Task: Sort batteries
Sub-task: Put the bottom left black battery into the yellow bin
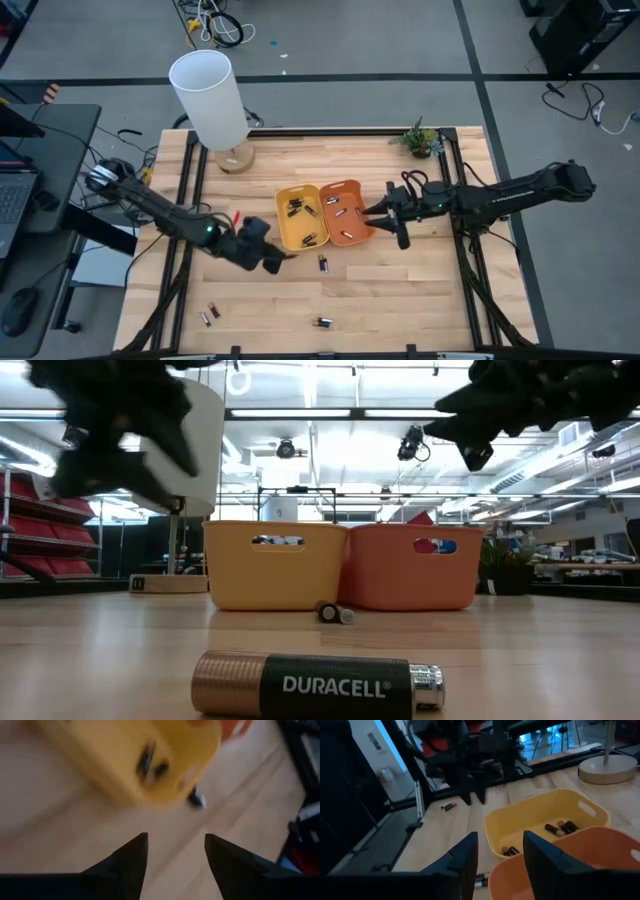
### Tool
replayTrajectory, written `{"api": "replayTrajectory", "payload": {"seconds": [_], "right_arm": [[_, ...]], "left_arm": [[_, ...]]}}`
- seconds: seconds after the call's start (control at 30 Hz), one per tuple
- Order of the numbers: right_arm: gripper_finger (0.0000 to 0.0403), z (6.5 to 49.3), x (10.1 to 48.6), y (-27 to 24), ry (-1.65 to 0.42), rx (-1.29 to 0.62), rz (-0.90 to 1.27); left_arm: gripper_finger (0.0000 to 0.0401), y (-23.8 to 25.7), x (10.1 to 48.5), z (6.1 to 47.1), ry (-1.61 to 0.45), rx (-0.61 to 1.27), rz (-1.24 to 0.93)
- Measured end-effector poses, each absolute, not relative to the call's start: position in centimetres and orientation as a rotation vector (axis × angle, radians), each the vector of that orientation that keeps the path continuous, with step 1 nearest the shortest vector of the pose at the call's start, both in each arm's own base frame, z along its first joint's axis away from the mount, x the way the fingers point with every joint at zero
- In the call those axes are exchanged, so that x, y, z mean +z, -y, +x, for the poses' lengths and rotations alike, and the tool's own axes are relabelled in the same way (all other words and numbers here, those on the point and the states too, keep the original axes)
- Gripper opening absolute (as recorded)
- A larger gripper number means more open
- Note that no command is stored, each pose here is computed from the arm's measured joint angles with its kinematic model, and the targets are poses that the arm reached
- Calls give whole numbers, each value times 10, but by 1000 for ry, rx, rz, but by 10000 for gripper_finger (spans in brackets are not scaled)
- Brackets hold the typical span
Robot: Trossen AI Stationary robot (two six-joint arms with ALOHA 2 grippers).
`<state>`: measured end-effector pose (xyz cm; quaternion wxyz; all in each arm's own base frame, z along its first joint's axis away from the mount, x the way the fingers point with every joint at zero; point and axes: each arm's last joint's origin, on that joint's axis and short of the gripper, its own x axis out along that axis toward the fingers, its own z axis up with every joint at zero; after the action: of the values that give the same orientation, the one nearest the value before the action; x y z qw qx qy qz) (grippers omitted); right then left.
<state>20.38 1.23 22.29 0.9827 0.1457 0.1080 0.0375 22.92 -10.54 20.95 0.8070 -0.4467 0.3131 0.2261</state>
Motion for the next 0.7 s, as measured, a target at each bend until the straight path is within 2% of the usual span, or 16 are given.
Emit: {"api": "replayTrajectory", "payload": {"seconds": [0.23, 0.5, 0.7], "right_arm": [[144, 198, 218, -12, -294, 70, 254], [142, 199, 220, -11, -266, 70, 194], [142, 199, 219, -11, -269, 75, 136]], "left_arm": [[182, 137, 198, 210, -927, 471, -1194], [170, 172, 184, 190, -1290, 593, -1505], [169, 189, 183, 178, -1505, 712, -1545]]}}
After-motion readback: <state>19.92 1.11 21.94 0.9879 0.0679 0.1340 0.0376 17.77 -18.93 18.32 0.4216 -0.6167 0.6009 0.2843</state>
